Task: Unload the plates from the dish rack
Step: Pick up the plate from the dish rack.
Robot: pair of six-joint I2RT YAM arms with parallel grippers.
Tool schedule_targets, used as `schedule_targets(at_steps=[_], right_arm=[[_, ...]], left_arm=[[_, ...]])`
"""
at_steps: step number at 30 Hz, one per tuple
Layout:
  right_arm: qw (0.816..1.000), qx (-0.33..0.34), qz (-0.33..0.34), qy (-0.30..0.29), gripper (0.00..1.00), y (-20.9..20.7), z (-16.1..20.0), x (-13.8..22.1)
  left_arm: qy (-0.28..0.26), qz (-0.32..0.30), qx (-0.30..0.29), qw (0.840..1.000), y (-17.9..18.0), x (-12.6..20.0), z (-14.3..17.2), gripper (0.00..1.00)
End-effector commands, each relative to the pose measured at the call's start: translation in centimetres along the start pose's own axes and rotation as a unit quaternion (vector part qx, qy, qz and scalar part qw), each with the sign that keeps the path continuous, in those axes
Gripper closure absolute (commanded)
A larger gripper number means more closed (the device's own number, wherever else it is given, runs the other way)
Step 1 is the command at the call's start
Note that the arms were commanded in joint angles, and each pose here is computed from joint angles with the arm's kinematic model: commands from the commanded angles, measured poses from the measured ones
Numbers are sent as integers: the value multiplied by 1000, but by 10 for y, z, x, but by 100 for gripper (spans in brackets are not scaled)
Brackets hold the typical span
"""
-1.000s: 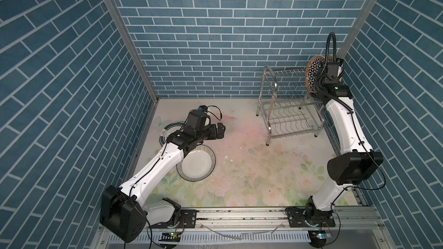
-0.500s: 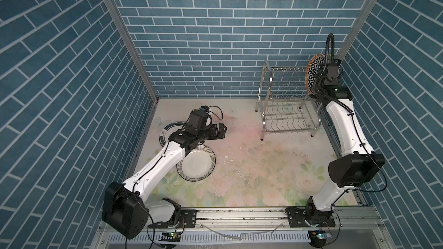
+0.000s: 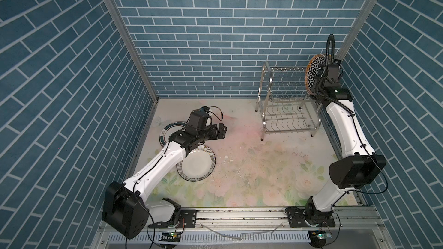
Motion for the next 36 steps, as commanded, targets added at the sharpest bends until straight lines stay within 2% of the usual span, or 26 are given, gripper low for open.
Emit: schedule_targets(at_steps=[1, 15, 25, 36], right_arm=[[995, -50, -25, -87, 100, -10, -49, 36], [984, -78, -43, -155, 100, -23, -75, 64], [977, -111, -90, -160, 100, -18, -89, 82], [962, -143, -138, -190, 100, -25, -117, 119]], left_arm=[[3, 6, 1, 1000, -2, -4, 2, 1], [6, 8, 3, 1000, -3, -5, 3, 1], [8, -6, 6, 1000, 3, -2, 5, 1], [-3, -9, 11, 1000, 3, 9, 4, 1]])
Point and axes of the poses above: each gripper's point midway between its finger pads, its own x axis back along the fingers, its own y axis along the line the jaws close on, z = x × y, the point moved 1 cm from there along x, back along the fingers, and after that the axes turned 5 degrees about -x, right-handed, at the moved point
